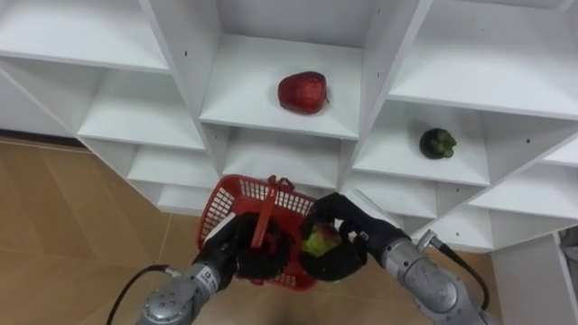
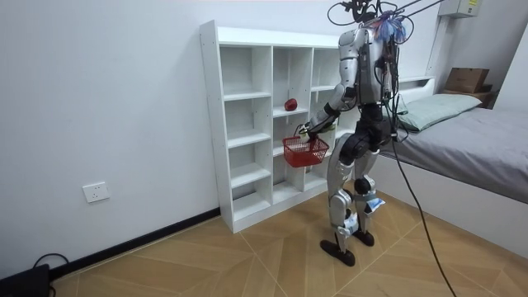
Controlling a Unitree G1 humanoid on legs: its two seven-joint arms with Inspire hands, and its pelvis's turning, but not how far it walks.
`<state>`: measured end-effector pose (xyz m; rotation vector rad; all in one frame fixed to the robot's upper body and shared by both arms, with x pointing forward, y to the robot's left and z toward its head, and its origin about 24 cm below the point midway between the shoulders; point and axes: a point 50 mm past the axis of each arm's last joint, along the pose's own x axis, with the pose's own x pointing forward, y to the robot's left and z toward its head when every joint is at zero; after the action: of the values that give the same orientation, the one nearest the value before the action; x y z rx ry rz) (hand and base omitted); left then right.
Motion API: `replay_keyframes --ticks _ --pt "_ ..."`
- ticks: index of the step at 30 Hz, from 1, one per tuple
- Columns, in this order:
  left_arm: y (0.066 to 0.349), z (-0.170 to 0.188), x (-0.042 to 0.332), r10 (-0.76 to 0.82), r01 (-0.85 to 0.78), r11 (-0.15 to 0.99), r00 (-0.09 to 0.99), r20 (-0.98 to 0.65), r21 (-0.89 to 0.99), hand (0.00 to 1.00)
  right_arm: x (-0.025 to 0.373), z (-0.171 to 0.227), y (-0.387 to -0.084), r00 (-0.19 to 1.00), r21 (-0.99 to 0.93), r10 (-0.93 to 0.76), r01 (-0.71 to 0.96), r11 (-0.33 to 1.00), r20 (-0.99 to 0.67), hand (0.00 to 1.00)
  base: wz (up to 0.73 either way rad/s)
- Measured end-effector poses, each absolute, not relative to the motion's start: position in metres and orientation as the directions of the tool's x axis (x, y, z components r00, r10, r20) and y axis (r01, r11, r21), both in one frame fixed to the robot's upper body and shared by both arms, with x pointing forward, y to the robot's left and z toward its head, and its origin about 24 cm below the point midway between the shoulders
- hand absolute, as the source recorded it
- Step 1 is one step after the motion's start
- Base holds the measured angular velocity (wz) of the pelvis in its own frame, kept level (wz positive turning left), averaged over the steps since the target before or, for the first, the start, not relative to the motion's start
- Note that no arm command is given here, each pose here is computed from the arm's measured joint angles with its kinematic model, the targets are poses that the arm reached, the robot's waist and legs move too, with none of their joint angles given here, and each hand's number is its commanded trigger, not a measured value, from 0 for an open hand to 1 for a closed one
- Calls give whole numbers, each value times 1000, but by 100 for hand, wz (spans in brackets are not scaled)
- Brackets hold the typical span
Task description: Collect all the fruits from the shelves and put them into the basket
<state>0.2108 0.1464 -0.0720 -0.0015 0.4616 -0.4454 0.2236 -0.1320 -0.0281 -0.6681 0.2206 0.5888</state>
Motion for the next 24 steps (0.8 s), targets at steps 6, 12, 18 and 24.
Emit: replay_keyframes --ticks 6,12,18,24 --pt "144 -68 208 -449 437 890 796 -405 -128 100 224 -28 -133 816 -523 438 -578 627 -377 100 0" --pt "139 -68 205 -492 486 865 769 -408 -126 100 223 -29 -134 811 -535 440 -585 609 -386 100 0" --pt "135 -60 205 -523 520 846 763 -380 -118 100 223 -29 -135 812 -542 438 -584 604 -386 100 -1" --pt "136 -61 202 -527 521 844 759 -383 -128 100 221 -30 -135 805 -545 445 -593 593 -393 100 1"
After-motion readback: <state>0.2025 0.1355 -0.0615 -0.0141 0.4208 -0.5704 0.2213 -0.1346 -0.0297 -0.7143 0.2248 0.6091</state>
